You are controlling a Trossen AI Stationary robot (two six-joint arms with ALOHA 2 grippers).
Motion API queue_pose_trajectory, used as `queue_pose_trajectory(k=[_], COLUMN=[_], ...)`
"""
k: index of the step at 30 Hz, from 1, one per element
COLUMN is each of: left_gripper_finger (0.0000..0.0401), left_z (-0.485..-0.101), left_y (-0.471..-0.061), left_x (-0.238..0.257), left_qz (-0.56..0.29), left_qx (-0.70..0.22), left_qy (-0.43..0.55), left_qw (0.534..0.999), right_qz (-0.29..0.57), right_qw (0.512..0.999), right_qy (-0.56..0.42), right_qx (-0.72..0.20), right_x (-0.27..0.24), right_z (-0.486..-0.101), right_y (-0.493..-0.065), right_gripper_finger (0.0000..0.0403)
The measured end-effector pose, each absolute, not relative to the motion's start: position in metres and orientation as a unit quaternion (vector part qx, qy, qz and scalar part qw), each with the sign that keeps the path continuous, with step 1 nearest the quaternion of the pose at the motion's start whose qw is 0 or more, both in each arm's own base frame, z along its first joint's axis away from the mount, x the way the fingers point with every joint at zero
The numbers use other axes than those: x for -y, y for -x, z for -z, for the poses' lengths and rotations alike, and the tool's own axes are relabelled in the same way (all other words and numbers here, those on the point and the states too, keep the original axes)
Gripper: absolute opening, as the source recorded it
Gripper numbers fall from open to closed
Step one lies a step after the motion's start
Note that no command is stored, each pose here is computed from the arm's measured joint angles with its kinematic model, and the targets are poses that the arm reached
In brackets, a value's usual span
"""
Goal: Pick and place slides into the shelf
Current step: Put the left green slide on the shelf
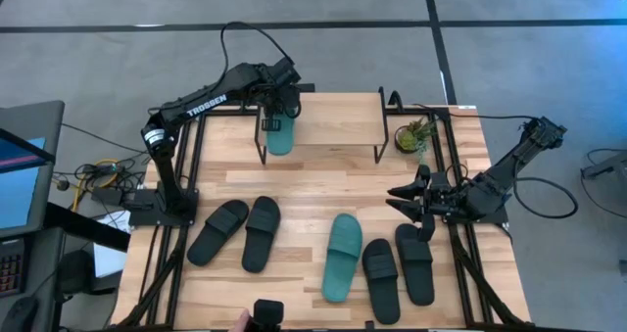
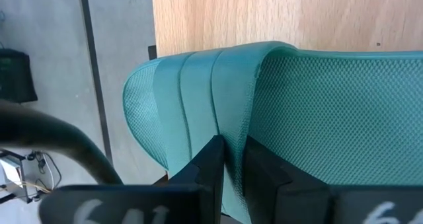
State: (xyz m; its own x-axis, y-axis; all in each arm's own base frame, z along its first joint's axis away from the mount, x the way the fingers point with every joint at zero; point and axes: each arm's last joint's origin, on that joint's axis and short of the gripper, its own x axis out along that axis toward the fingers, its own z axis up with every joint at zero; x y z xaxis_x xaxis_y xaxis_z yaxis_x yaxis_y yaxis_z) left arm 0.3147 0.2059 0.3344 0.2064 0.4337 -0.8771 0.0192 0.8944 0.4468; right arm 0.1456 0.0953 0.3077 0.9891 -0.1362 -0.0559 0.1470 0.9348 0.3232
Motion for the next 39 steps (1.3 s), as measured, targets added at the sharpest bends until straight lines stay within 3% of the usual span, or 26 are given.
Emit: queue_pose_trajectory(k=[16, 28, 39], left_gripper_finger=[0.0034, 0.0115, 0.0128], left_z=[-0.3344, -0.3344, -0.3344], left_y=[-0.3148, -0.3154, -0.3148], left_x=[-0.2058, -0.2054, -0.2065], left_qz=[-0.133, -0.130, -0.155], left_qx=[-0.615, -0.610, -0.604], left_qy=[-0.188, -0.181, -0.150], left_qw=[0.754, 0.761, 0.767], right_qz=[0.073, 0.073, 0.073], right_qw=[0.984, 0.984, 0.984], right_qy=[-0.162, -0.162, -0.162], right_qx=[-0.020, -0.020, -0.020], right_x=[-0.0952, -0.0952, -0.0953], right_z=[-0.3068, -0.3068, -0.3068], right_y=[-0.1455, -0.1455, -0.1455], right_gripper_finger=[0.0122, 0.0122, 0.0122])
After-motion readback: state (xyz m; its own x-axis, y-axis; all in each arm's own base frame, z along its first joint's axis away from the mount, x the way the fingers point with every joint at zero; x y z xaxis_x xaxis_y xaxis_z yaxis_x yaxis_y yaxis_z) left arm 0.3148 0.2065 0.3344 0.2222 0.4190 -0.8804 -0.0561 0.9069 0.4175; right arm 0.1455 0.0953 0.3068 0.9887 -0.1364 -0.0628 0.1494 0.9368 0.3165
